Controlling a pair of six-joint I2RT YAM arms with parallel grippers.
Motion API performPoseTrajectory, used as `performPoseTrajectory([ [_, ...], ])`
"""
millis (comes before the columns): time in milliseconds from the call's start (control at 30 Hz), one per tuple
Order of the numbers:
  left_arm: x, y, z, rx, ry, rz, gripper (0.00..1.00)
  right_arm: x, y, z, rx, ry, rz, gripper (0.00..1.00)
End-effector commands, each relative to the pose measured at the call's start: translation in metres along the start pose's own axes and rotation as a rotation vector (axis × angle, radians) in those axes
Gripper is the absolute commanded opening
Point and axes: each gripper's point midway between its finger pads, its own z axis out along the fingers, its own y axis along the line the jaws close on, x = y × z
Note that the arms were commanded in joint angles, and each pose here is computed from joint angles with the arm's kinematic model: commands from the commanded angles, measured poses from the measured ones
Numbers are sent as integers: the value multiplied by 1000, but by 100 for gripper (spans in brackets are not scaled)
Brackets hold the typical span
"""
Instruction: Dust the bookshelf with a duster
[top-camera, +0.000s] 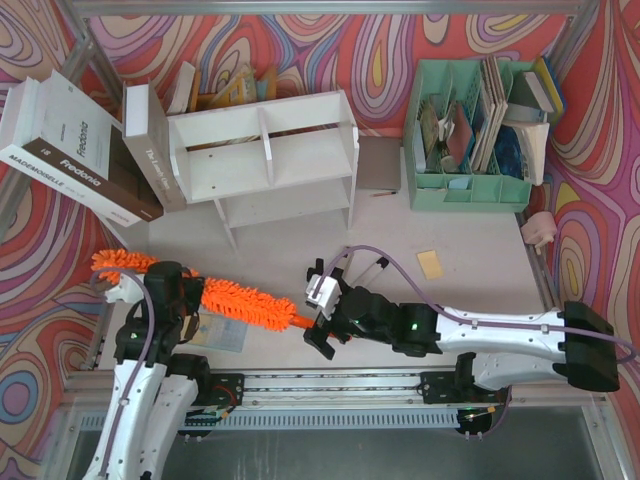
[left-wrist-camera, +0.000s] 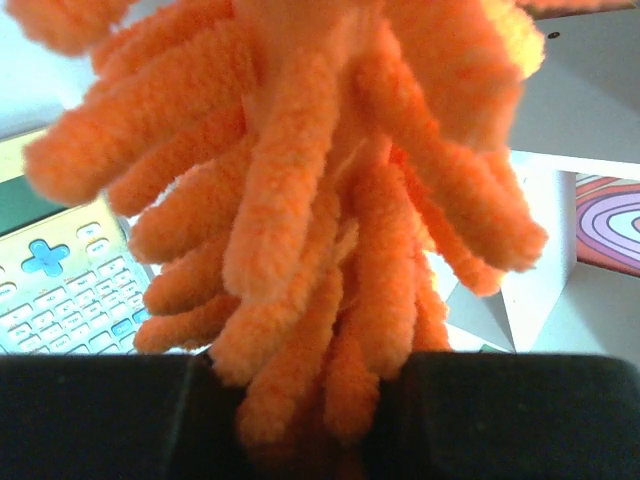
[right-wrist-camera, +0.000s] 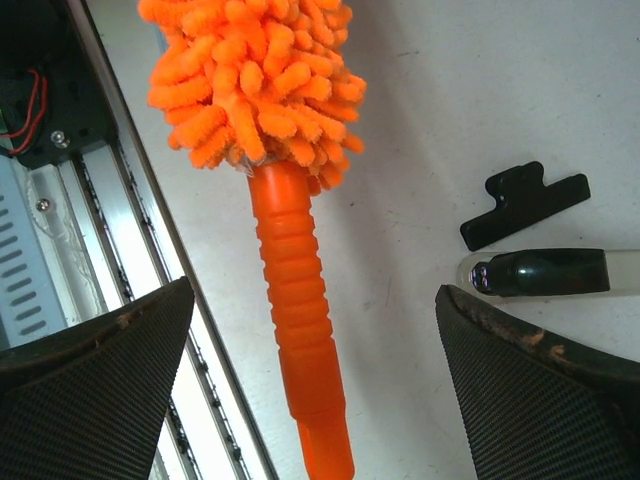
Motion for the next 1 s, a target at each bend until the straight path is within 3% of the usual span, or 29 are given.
performPoseTrajectory([
  [0, -3, -7, -10, 32, 4, -1, 0, 9, 6, 7, -31, 19, -29, 92],
  [600, 8, -21, -25, 91, 87, -90, 0, 33, 11, 26, -51, 87, -15, 80],
  [967, 13, -19, -26, 87, 114, -129, 0, 39, 7, 27, -27, 94, -18, 51],
])
